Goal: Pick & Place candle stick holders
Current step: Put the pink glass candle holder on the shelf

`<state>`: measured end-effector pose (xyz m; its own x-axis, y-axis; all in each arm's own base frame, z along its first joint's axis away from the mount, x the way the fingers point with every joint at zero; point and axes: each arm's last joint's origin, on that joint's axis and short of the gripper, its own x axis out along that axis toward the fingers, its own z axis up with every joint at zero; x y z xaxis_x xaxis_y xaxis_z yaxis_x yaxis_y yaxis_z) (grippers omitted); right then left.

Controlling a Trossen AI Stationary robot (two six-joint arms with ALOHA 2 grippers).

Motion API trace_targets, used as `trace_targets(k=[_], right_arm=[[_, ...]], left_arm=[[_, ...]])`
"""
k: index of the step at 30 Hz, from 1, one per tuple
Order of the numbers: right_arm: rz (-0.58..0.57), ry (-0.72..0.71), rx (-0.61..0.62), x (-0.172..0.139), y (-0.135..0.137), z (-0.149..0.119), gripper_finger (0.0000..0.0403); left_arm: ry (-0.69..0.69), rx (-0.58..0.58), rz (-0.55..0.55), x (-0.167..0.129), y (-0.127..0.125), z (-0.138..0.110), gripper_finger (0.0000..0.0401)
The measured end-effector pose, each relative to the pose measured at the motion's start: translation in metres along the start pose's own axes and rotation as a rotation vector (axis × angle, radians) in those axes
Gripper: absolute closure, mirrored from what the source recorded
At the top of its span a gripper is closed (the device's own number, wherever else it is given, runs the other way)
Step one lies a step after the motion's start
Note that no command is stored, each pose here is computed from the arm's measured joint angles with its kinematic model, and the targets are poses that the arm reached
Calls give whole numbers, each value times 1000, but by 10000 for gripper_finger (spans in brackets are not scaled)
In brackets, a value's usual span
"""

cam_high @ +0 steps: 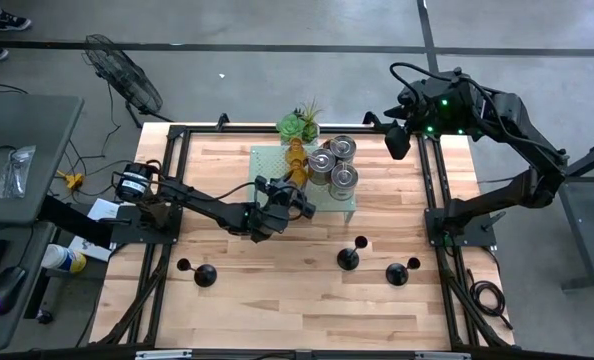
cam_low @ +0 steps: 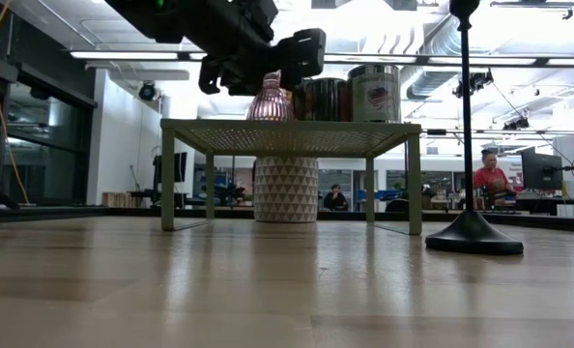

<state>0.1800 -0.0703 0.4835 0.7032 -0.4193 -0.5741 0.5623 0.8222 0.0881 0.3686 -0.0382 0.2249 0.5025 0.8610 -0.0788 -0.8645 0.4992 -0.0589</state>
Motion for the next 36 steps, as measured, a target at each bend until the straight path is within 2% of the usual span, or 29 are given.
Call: trace_targets(k=[5,16,36], right_arm=[[-1,5,0,0,0,0,187],[-1,5,-1,0,0,-1,187],[-1,6,-1,0,0,-1,187]], left_arm=[[-6,2,3,0,-1,2,189],[-28,93,9,1,-8,19,189],[-28,99,8,1,-9,20,189]])
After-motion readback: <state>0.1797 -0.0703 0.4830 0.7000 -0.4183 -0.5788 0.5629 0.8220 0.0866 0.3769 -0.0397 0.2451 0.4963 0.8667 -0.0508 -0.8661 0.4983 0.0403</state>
